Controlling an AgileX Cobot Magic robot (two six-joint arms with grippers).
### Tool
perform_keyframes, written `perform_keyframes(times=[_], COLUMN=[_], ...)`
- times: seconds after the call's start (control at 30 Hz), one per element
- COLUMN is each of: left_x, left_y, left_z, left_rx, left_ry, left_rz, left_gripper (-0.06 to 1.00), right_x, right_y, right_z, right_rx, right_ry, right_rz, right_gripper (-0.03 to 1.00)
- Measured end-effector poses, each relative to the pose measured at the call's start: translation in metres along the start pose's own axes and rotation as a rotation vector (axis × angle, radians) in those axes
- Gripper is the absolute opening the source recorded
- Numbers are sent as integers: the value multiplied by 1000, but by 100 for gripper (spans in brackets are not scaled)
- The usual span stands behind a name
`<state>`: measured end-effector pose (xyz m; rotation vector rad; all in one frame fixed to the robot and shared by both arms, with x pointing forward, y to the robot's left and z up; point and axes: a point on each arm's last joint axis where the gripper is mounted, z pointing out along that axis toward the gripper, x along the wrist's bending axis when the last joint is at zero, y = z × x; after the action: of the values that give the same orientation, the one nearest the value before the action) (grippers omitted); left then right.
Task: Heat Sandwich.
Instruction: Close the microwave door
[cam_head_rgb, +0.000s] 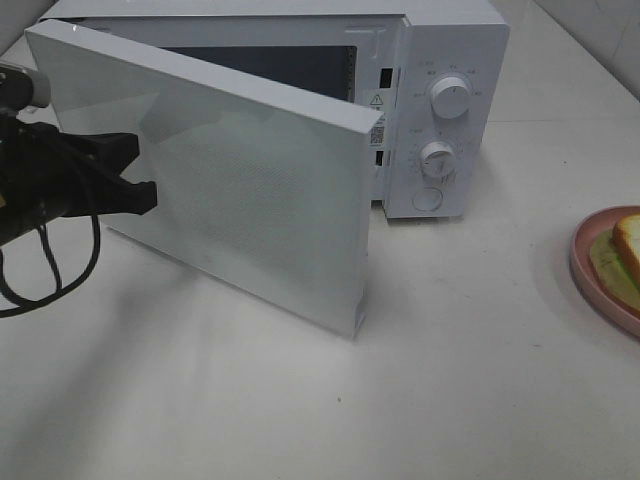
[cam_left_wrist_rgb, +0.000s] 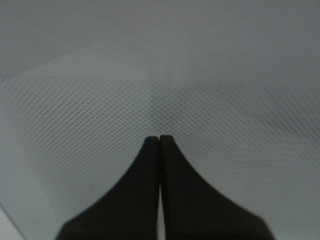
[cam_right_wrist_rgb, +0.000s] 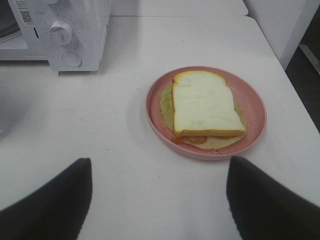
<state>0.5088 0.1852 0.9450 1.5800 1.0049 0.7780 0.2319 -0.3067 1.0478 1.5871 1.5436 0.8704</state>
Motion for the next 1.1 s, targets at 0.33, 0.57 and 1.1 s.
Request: perform_keyframes(times=[0.33,0.57,1.1], left_x=[-28,-48,-92], left_y=[9,17,32], left_z=[24,39,77], left_rx=[-10,-16,-24], left_ry=[-87,-138,-214], left_rz=[21,33,23], left_gripper=[0,0,0], right_x=[0,0,0], right_y=[0,0,0], right_z=[0,0,0], right_rx=[-1,-1,-1], right_ry=[0,0,0], right_rz=[0,0,0], right_gripper=[73,73,73])
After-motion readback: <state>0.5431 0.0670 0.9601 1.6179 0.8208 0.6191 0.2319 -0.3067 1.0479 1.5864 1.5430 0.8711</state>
